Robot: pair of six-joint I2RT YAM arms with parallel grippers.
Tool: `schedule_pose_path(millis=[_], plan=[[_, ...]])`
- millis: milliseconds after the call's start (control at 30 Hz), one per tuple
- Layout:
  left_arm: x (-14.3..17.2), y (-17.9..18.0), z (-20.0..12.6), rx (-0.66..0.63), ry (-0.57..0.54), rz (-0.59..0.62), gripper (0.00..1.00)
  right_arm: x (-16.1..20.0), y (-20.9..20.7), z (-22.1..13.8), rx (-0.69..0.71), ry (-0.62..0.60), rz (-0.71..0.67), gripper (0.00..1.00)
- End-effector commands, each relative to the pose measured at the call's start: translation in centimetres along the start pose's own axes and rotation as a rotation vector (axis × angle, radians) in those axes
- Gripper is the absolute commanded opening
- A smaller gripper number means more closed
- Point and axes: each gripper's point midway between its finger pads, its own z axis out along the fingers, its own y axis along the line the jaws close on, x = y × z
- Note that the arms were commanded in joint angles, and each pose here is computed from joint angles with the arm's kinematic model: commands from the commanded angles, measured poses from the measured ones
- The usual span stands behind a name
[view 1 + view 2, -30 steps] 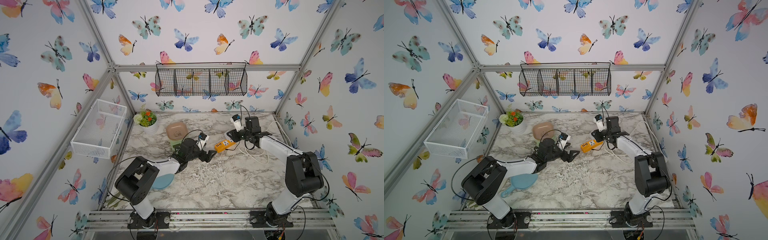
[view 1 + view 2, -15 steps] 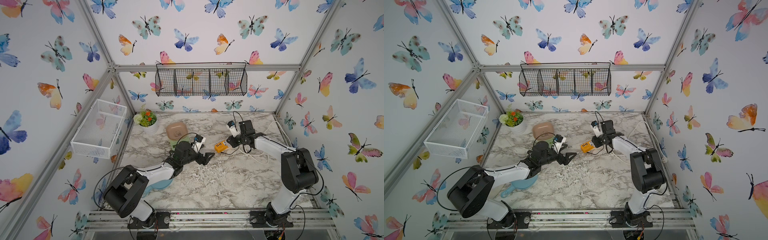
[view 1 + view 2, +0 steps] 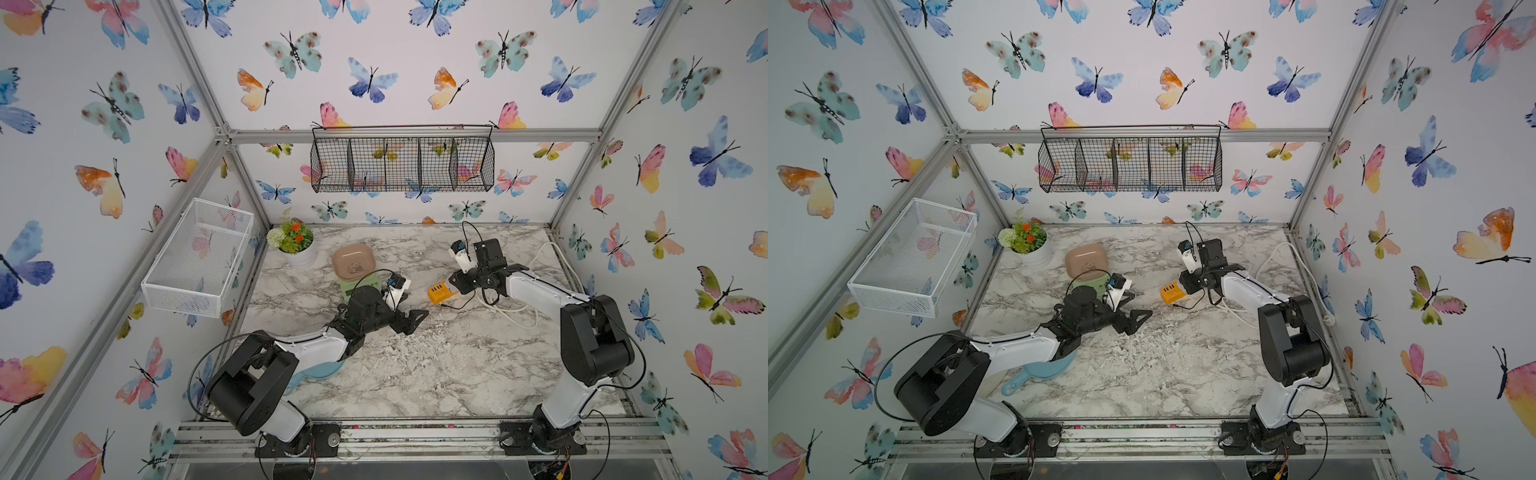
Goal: Charge the electronic scale
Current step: Insert the plug into the socket.
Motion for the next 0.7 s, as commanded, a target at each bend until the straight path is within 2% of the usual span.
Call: schedule_pose_path(millis=[0, 367, 667], plan=[[-0.8, -0.7, -0.3, 0.03, -0.028, 0.011, 0.91, -2.2, 0.4, -0.9, -0.007, -0.056, -0.002, 0.02], [-0.9, -0.8, -0.3, 0.034, -0.034, 0.012, 0.91, -2.0, -1.3, 0.0, 0.077, -0.072, 0.02, 0.02], [-1.2, -0.7, -0.6, 0.021, -0.039, 0.024, 0.91, -0.2, -0.9, 1.5, 0.045, -0.004, 0.046, 0.02]])
